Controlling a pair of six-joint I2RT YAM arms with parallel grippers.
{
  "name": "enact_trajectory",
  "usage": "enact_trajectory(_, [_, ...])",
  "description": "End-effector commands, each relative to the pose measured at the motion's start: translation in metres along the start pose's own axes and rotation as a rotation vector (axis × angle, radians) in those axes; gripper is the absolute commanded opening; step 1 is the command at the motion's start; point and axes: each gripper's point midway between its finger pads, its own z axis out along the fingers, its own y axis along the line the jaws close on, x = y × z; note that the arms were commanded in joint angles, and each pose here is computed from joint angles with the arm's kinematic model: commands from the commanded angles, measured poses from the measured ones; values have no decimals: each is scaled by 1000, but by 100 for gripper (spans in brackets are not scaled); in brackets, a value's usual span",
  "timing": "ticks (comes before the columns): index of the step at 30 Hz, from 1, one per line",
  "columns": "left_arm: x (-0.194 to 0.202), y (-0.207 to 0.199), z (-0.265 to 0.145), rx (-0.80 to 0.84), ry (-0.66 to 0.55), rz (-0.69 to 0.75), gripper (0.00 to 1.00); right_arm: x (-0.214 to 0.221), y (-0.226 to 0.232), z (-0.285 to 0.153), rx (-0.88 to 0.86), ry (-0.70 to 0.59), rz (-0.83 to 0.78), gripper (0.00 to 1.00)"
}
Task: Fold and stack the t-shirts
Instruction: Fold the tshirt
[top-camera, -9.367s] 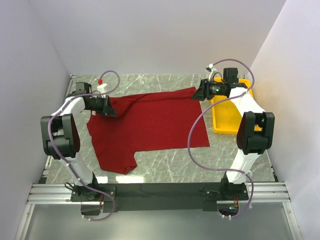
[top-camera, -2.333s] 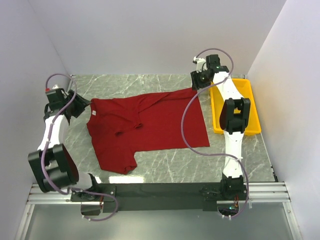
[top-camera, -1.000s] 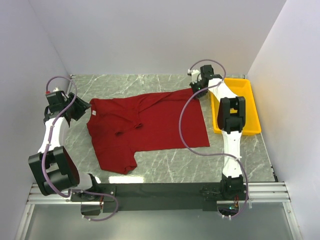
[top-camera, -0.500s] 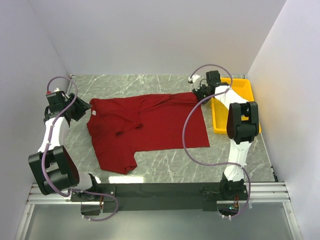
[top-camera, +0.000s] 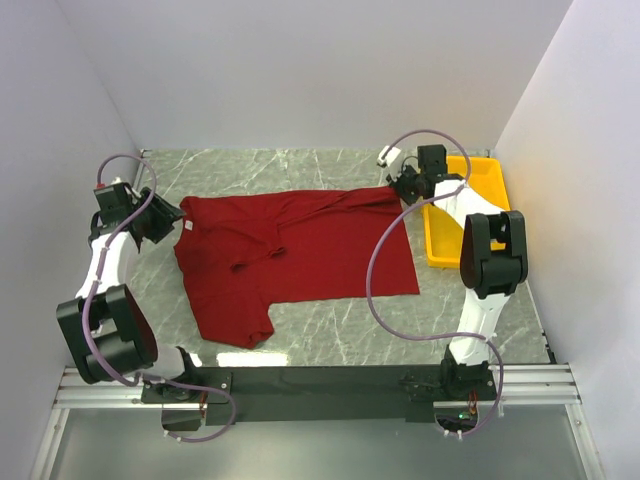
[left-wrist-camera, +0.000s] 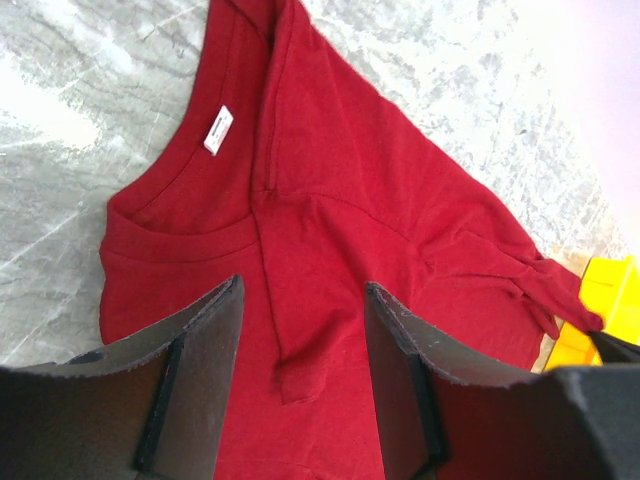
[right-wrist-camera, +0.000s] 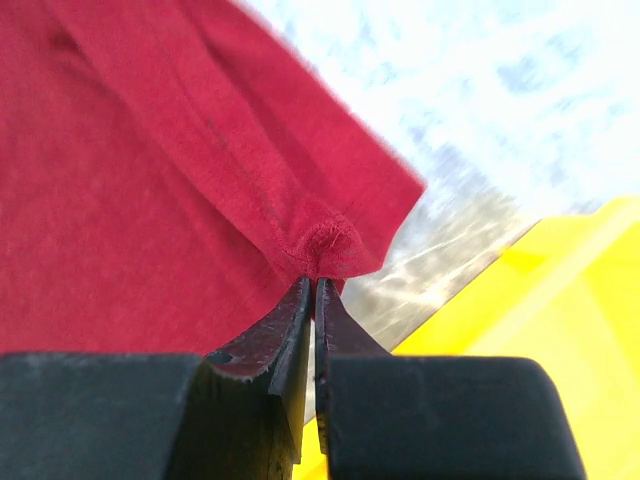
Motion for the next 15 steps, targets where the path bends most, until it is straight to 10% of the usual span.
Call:
enact_trajectory(1, [-9, -6, 4, 35, -13, 29, 57, -54, -31, -23, 59, -144, -38, 8])
enact_trajectory(15, [-35, -2, 85, 8, 93, -23, 52, -34, -10, -15, -15, -116, -98, 7])
